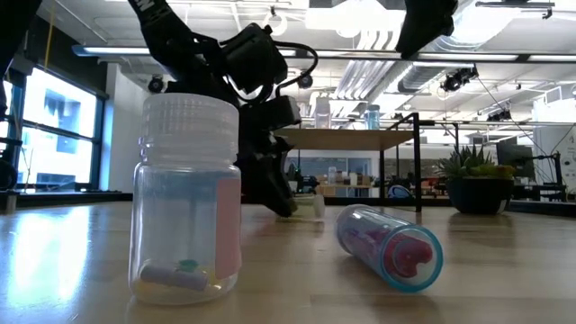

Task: Pick and place medicine bottles onto shelf by color
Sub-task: Put the top yellow pill bottle on the shelf aligned with the other yellow pill bottle

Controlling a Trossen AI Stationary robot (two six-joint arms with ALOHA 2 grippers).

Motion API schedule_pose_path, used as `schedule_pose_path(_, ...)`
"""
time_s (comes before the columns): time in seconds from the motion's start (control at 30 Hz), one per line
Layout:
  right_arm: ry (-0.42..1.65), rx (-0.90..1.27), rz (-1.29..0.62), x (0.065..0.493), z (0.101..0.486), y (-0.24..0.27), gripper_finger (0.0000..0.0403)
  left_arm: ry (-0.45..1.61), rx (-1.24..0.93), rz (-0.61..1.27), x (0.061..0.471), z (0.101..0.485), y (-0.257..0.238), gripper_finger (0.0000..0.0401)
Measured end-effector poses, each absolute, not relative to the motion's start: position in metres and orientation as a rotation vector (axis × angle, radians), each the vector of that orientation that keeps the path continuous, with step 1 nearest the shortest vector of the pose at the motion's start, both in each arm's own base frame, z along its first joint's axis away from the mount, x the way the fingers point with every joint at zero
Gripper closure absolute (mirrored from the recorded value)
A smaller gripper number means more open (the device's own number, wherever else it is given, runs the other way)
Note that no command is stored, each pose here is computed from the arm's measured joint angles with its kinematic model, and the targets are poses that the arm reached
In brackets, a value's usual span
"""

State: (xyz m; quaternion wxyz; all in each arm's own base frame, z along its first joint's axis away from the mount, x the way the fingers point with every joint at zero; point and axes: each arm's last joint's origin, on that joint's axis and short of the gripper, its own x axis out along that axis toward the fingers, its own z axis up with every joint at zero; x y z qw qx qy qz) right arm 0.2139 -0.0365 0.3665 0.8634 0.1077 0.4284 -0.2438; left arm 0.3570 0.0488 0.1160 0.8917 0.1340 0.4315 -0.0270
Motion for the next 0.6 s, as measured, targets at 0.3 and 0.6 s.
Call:
schedule_pose_path(0.3, 0.87, 0.277, -0.325, 0.22, 0.369, -0.032, 0.0249, 0.733, 0.212, -0.141, 0.366, 0.13, 0.046, 0.0314)
schedule_pose_path(0.6, 0.75, 0.214, -0.106, 0.231, 0.378, -0.029, 0.0249, 0.515, 0.092, -0.232, 0.375, 0.153, 0.042, 0.0314)
